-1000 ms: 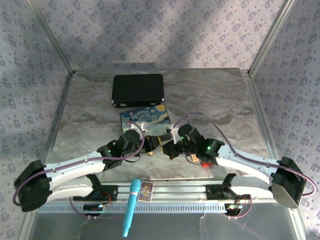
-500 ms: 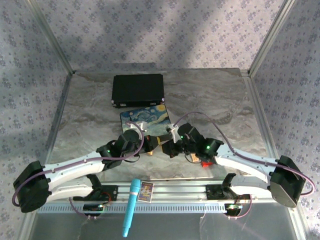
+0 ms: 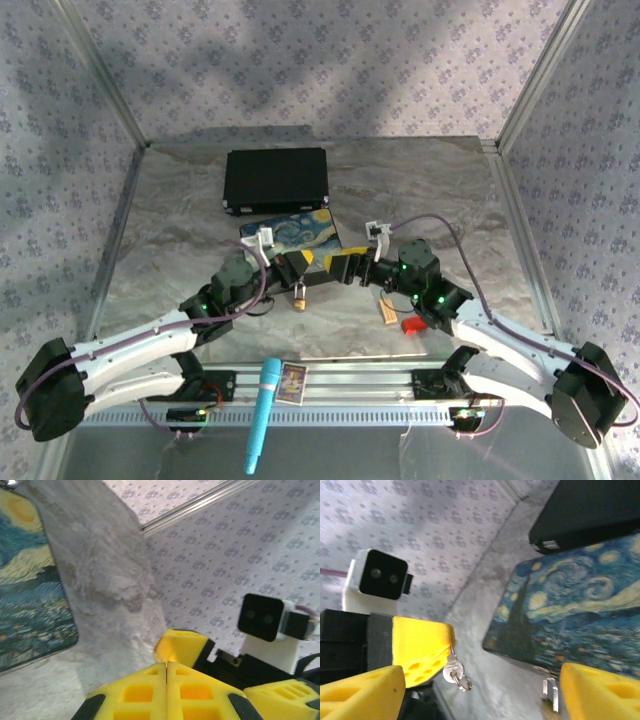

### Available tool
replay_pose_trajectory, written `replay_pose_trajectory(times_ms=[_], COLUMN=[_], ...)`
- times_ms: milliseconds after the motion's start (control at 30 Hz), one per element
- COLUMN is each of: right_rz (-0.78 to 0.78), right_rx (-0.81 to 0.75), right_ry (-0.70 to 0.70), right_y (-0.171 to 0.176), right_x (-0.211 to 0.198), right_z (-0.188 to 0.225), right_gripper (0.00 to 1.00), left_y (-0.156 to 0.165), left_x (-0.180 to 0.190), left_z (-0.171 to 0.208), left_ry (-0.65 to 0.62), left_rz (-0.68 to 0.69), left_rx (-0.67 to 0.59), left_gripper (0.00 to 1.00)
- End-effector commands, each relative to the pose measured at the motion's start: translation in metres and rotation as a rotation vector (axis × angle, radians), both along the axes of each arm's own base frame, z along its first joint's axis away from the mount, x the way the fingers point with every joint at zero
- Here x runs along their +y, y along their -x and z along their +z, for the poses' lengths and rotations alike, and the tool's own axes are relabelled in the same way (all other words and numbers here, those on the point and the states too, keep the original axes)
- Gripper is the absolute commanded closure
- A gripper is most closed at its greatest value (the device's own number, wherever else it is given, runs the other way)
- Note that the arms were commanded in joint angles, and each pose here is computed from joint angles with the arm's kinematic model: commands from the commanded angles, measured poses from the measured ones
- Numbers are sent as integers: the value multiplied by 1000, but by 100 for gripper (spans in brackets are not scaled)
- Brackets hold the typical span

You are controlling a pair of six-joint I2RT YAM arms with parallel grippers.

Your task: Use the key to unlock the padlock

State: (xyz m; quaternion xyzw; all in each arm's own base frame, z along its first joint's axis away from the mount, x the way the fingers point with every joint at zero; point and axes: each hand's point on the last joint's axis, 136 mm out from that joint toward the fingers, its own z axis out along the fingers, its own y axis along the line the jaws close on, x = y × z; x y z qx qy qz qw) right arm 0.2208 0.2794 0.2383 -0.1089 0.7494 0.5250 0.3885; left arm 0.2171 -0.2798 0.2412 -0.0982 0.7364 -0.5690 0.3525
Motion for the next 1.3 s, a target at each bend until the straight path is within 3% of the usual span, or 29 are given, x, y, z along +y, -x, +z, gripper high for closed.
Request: replay_pose_trajectory(times_ms=[0, 67, 367, 700, 900, 1100, 1200, 1267], right_rz=[80, 109, 187, 169, 237, 255, 266, 267], right_rx=[-65, -64, -50, -25, -33, -38, -32, -29], right_ry=[-164, -185, -237, -228, -242, -252, -253, -252], right_y=[8, 11, 19, 12, 23, 26, 27, 28], right_x=[10, 13, 20, 23, 33, 39, 42, 42], right_z=[39, 44, 54, 46, 53, 54, 52, 50], right_gripper=[30, 38, 56, 56, 67, 69, 79, 81], left_y=[2, 3, 4, 7, 8, 7, 7, 6], left_x=[0, -1, -1, 6, 8, 4, 5, 6], left_z=[40, 44, 45, 50, 56, 51, 51, 50], left_ry=[145, 164, 190, 166, 113, 130, 124, 120], left_rz=[-14, -25, -27, -16, -21, -30, -24, -19], left_rx=[-83, -93, -93, -117, -155, -135, -136, -137], left_gripper=[100, 100, 100, 100, 100, 100, 100, 100])
